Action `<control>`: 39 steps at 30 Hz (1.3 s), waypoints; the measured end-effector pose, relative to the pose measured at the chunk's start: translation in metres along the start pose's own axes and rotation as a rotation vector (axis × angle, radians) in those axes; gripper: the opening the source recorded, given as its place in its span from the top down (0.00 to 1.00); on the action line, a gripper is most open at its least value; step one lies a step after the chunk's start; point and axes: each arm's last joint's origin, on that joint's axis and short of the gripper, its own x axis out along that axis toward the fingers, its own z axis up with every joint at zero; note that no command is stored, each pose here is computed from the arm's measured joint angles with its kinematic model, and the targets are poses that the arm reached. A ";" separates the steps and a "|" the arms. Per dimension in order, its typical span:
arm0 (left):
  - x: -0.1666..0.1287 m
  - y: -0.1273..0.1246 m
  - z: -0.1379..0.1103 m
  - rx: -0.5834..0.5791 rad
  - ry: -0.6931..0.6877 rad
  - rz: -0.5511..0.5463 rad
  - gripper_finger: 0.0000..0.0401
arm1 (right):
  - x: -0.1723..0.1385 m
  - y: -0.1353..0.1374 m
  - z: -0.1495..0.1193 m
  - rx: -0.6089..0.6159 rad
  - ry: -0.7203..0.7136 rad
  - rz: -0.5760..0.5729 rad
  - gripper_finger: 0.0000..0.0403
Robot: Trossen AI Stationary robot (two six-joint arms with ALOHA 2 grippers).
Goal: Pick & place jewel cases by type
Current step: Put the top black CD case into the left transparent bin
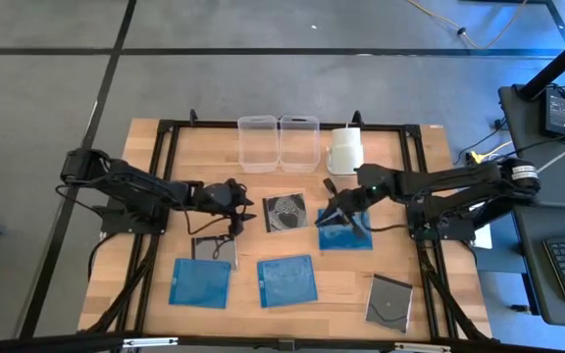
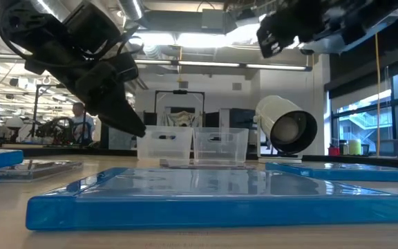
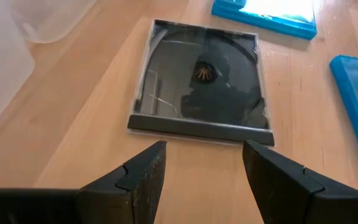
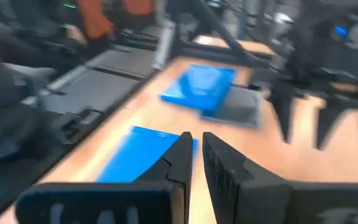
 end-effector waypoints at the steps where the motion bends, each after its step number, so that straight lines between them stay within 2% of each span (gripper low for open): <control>1: 0.001 0.000 0.000 0.000 0.001 0.000 0.48 | 0.003 -0.002 -0.003 0.008 0.019 -0.041 0.88; 5: 0.005 0.000 -0.001 0.000 -0.007 -0.003 0.48 | 0.012 -0.010 -0.016 0.030 0.092 -0.174 0.77; 12: 0.006 0.000 -0.002 0.001 -0.001 0.000 0.48 | 0.028 -0.023 -0.040 -0.009 0.236 -0.396 0.47; 14: 0.006 0.000 -0.002 0.001 -0.007 0.018 0.48 | 0.031 -0.025 -0.046 -0.006 0.264 -0.434 0.41; 17: 0.006 0.002 -0.002 0.000 -0.024 0.078 0.48 | 0.038 -0.027 -0.056 0.028 0.301 -0.429 0.35; 25: 0.006 0.009 0.000 -0.012 -0.048 0.171 0.48 | 0.051 -0.028 -0.080 0.149 0.382 -0.422 0.32; 28: 0.007 0.012 0.001 -0.020 -0.048 0.175 0.48 | 0.057 -0.024 -0.088 0.138 0.417 -0.405 0.32; 32: 0.007 0.014 0.001 -0.024 -0.050 0.179 0.48 | 0.062 -0.018 -0.091 0.215 0.447 -0.399 0.32; 37: 0.007 0.013 0.002 -0.025 -0.055 0.177 0.48 | 0.065 -0.014 -0.090 0.197 0.554 -0.507 0.32; 39: 0.007 0.013 0.002 -0.025 -0.056 0.177 0.48 | 0.066 -0.013 -0.087 0.224 0.575 -0.540 0.32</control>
